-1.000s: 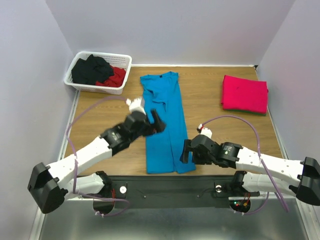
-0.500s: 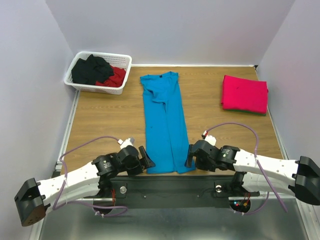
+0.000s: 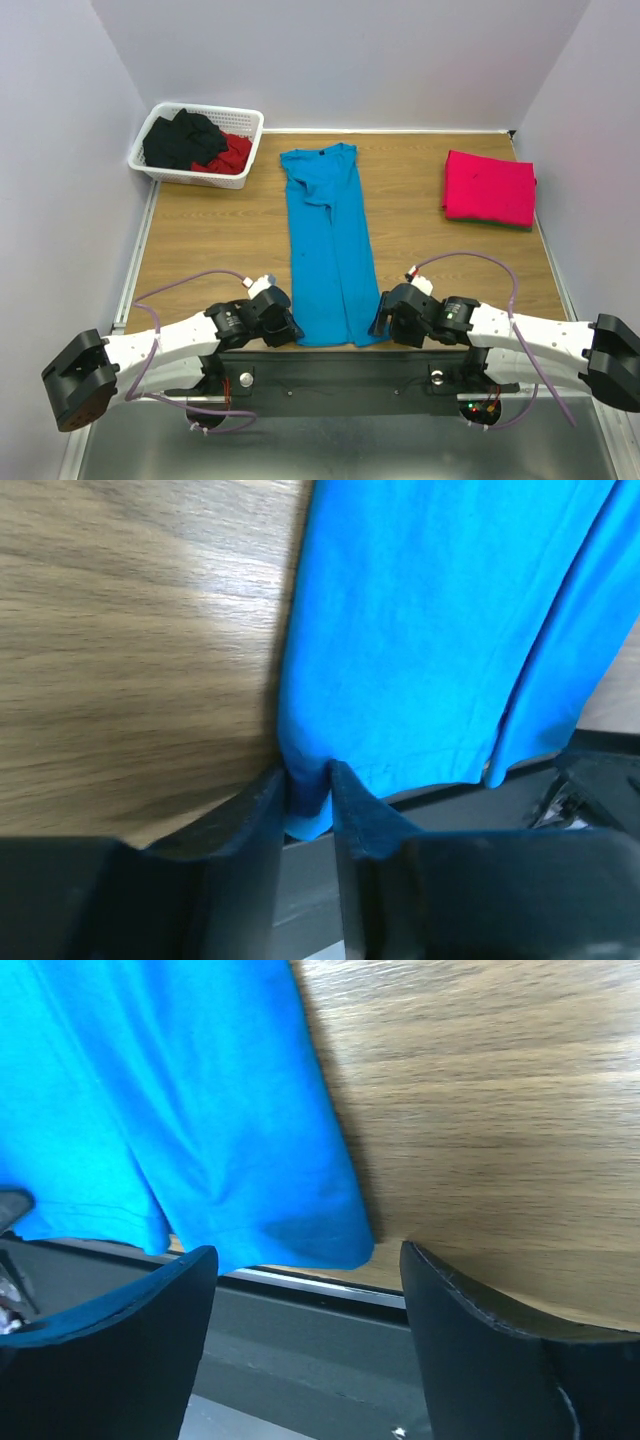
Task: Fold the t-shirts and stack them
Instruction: Fold the tshirt
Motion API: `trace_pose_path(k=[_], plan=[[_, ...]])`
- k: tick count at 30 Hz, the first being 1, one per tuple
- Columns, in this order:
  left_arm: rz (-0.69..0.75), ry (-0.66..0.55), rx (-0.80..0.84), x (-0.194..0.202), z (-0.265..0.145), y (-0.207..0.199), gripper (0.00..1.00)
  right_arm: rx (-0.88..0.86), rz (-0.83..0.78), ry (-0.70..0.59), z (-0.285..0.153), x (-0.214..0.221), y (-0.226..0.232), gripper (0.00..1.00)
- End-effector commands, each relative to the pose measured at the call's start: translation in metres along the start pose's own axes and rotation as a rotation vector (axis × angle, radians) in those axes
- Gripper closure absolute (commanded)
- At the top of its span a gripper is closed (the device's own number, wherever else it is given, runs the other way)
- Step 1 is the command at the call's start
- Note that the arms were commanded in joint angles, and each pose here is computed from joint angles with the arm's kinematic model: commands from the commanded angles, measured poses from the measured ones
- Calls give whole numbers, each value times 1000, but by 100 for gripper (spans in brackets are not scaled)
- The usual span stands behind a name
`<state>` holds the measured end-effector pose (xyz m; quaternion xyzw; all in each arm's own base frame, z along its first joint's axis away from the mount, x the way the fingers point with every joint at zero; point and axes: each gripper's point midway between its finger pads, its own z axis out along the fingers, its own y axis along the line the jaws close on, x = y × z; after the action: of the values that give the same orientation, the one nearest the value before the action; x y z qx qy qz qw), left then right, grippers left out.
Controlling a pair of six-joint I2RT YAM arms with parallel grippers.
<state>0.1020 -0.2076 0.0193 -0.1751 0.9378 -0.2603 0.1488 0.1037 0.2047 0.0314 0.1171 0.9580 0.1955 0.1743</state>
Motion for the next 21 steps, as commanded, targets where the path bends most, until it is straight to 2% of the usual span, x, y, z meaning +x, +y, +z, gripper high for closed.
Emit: trace_pose_path(k=[1, 2, 4, 9, 17, 18, 21], plan=[[34, -26, -71, -3, 4, 15, 73, -40, 53, -18, 4, -3, 7, 25], [35, -24, -69, -3, 4, 14, 86, -38, 53, -24, 5, -4, 6, 25], [39, -19, -68, -2, 4, 14, 100, -40, 52, -39, 4, -6, 7, 33], [41, -19, -43, -2, 2, 10, 100, -42, 40, -58, 4, -11, 9, 42], [29, -9, 15, 0, -1, 0, 100, 14, 4, -63, 14, -12, 5, 69], [29, -12, 28, 0, -2, -3, 100, 16, -2, -62, 15, -13, 8, 77], [32, -21, 64, -3, -4, -13, 100, 6, -31, -85, 13, -20, 17, 85]])
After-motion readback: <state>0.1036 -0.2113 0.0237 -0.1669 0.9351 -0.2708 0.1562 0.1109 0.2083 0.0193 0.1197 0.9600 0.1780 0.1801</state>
